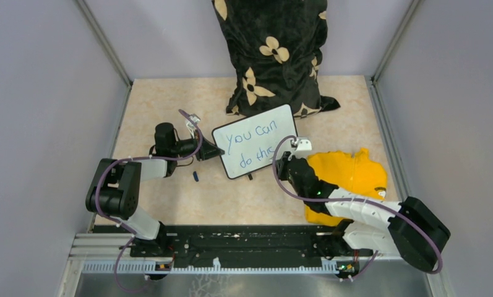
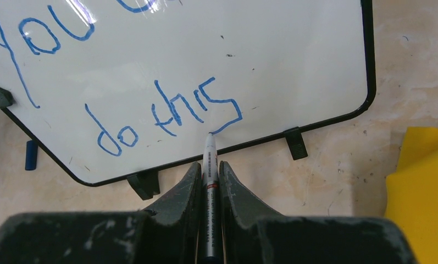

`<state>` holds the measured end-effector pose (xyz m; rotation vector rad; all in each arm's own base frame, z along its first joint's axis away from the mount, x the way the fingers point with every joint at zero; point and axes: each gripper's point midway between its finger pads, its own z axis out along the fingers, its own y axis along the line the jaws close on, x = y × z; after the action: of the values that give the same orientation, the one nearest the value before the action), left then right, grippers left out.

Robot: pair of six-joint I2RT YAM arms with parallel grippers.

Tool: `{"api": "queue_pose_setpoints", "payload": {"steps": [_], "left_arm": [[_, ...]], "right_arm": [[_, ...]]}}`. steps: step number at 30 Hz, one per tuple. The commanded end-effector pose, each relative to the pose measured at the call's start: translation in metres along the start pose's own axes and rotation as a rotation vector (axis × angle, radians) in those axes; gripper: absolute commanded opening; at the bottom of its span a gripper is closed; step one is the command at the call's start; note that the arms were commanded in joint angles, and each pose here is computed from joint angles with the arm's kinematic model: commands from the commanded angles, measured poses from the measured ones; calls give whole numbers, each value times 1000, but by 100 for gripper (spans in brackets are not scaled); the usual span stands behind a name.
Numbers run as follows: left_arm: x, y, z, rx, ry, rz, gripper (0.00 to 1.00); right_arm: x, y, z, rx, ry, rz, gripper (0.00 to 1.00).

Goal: Write a sentence on the whiteboard

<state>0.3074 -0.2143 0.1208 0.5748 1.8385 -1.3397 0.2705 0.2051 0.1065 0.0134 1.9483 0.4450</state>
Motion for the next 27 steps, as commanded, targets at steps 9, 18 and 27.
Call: {"api": "queue_pose_setpoints", "payload": {"steps": [9, 18, 27], "left_arm": [[23, 17, 1, -70, 46, -80, 15], [23, 16, 1, -70, 45, -80, 15], [23, 17, 1, -72, 47, -80, 16]], "right_arm": [[-82, 28, -41, -136, -182, 68, 0], [-121, 38, -60, -166, -271, -1, 0], [-107, 46, -32, -128, -249, -11, 0]]}}
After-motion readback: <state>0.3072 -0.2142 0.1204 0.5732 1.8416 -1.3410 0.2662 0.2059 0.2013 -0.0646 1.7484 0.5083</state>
